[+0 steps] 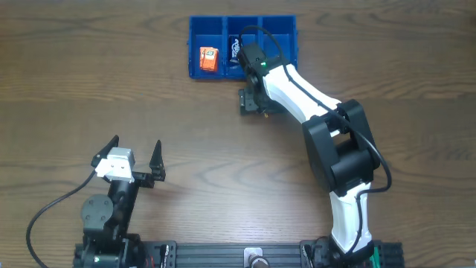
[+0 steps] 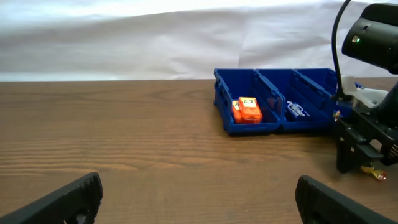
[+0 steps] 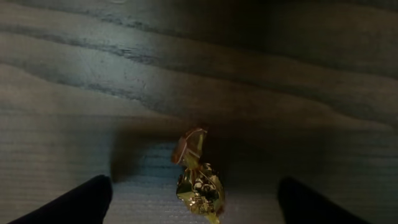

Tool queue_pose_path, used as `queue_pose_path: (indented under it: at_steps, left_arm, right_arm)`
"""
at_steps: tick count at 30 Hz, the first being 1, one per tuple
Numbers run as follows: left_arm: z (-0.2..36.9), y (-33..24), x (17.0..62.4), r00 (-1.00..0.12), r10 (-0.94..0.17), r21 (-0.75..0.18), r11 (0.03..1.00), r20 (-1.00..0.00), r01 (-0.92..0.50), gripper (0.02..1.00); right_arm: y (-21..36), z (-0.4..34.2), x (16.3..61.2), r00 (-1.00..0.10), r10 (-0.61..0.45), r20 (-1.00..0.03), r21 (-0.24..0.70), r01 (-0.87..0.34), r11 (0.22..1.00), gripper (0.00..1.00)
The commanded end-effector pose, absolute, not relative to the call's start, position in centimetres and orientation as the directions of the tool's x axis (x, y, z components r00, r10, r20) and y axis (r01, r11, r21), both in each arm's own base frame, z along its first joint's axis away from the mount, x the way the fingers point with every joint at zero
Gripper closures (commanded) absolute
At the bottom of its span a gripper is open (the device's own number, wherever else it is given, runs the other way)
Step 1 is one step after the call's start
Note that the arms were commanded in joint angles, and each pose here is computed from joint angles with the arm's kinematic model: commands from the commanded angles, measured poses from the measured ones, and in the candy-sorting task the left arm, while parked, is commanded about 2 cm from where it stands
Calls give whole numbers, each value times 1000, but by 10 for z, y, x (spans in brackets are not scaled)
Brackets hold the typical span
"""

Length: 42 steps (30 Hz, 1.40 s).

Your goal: Sort Candies Into Trays

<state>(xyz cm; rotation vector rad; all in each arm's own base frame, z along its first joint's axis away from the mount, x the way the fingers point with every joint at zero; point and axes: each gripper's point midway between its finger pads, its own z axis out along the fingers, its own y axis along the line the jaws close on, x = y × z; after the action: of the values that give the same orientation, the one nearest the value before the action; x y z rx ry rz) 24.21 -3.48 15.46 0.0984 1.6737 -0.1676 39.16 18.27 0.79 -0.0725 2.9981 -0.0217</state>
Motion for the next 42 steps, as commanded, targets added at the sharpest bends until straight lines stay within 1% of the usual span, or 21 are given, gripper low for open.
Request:
queue_pose_path:
  at_steps: [1,2,6,12,13,15,24,27,31,33,36,38,40,41,42]
  left_arm:
    - [138,-36,241,-158,-25,-52,984,-987,170,20]
    - [138,-36,241,-158,-24,-52,984,-987,170,20]
    - [138,-36,241,-158,-24,-52,984,-987,170,20]
    - [138,-36,241,-158,-25,-52,984,-987,170,20]
    - [138,-36,241,-158,-25,-52,984,-987,170,20]
    - [138,-36,241,-158,-24,-52,984,-987,170,20]
    - [138,-36,241,-158,-25,-52,984,-987,170,20]
    - [138,-36,241,-158,-25,-52,984,-987,170,20]
    - [138,-36,241,-158,-24,-52,984,-987,170,20]
    - [138,-36,241,-158,-24,-52,984,-987,170,20]
    - [138,-36,241,-158,-25,-52,984,-987,170,20]
    - [138,-36,241,-158,-24,-51,984,-987,170,20]
    - [138,-36,241,-158,-25,-52,984,-987,170,20]
    - [138,-36,241,-158,-24,-52,984,-987,170,20]
    - [138,-36,241,-158,-25,-52,984,-987,170,20]
  right_arm:
    - [181,3,391,-990,-41,-133,-23,-38,999,356]
    - [181,3,391,-990,-41,-133,-23,-38,999,391]
    - [181,3,393,-990,-40,-139,-21,-37,999,421]
    - [181,-1,393,-990,-40,-135,-22,-37,999,432]
    - [182,-2,394,-990,-36,-136,-22,-34,999,461]
    - [182,-2,394,-990,-27,-136,-20,-25,999,481]
    - [181,-2,392,-991,-25,-130,-23,-22,999,678]
    - [181,-2,392,-991,-25,-130,-23,-22,999,787]
    - [181,-2,392,-991,-25,-130,-23,-22,999,882]
    - [181,-2,392,-991,-21,-131,-25,-18,1000,963]
    - [179,1,395,-990,-17,-141,-29,-13,999,963]
    - [178,13,399,-986,-8,-169,-17,-5,1000,963]
    - [178,46,411,-971,-1,-238,11,-4,1000,963]
    - [176,77,420,-952,10,-306,29,1,1000,963]
    - [172,129,432,-908,29,-419,72,-1,997,963]
